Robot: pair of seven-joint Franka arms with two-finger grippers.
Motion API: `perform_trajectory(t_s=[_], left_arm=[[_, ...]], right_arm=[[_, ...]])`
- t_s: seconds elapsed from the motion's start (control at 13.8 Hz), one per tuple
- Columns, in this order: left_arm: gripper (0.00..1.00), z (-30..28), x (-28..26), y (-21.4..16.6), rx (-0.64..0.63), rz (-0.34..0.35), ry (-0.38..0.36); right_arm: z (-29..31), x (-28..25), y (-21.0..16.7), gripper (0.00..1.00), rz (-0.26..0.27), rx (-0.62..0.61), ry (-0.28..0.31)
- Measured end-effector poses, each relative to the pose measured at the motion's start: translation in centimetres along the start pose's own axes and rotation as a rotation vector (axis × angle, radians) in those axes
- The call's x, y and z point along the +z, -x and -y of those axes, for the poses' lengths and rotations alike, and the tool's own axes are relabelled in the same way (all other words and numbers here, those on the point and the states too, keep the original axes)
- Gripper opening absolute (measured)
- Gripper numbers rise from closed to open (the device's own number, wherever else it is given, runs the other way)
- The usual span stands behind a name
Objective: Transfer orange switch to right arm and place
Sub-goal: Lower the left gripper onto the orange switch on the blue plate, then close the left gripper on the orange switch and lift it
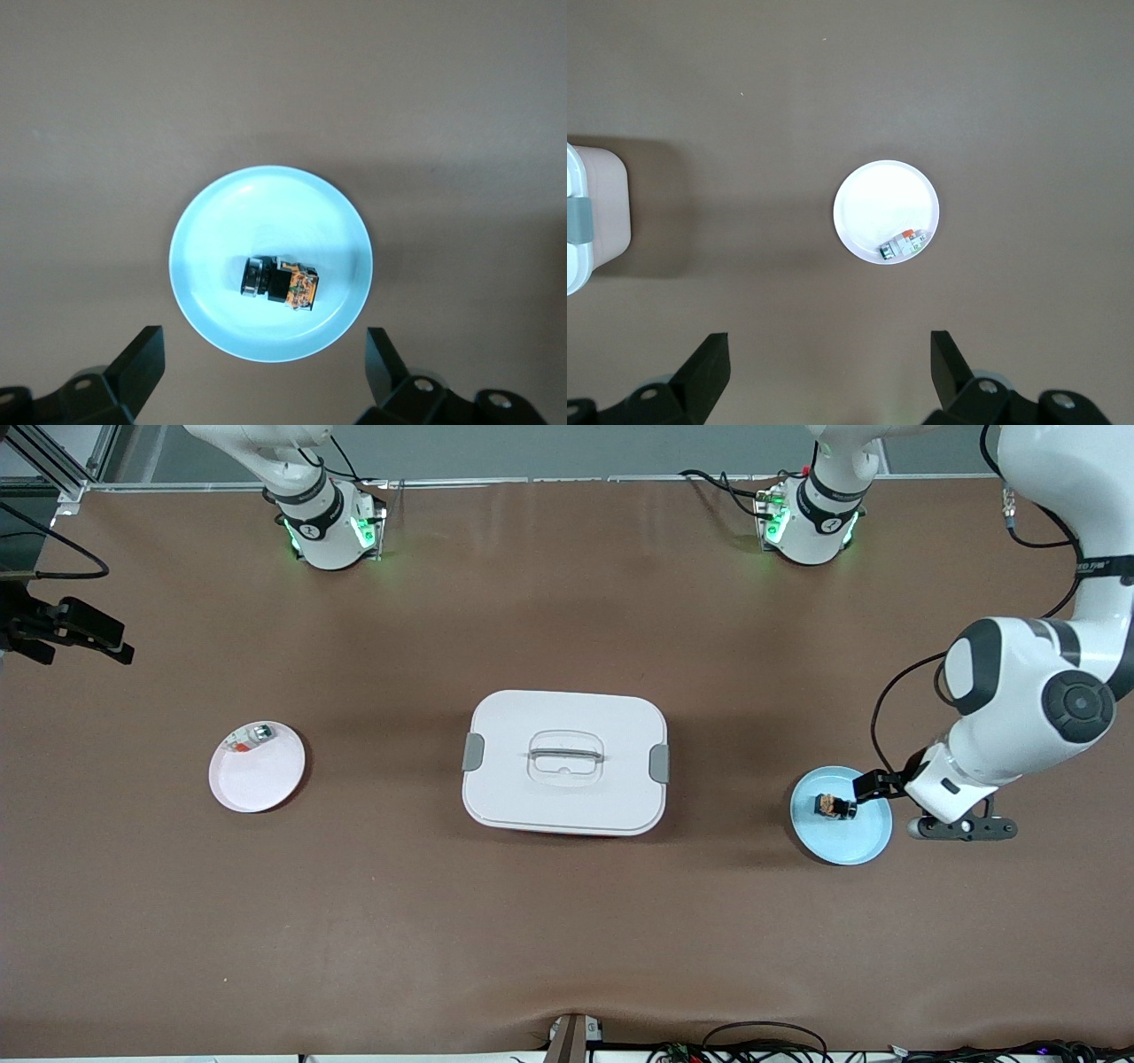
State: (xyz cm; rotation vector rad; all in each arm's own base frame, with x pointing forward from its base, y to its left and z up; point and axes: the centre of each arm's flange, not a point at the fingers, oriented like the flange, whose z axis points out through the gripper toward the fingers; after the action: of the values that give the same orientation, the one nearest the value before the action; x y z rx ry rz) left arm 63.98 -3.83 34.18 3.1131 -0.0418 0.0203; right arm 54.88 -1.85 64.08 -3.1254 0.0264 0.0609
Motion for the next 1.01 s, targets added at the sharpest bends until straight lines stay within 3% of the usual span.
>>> perform_trajectory(t_s=[0.36, 0.58, 1.01], left_arm=[[1.0, -0.4, 5.5, 0.9, 0.025, -0.025, 0.008], [1.0, -0.4, 8.7, 1.8, 0.085, -0.036, -0.029], [1.0, -0.5, 12.5, 2.5, 0.101, -0.012, -0.025]], right_arm=[[0.0, 0.0, 0.0, 1.0, 0.0, 0.0, 0.0], [0.0, 0.0, 0.0, 1.0, 0.0, -0.001, 0.0], [0.0, 0.0, 0.0, 1.0, 0.0, -0.001, 0.0]])
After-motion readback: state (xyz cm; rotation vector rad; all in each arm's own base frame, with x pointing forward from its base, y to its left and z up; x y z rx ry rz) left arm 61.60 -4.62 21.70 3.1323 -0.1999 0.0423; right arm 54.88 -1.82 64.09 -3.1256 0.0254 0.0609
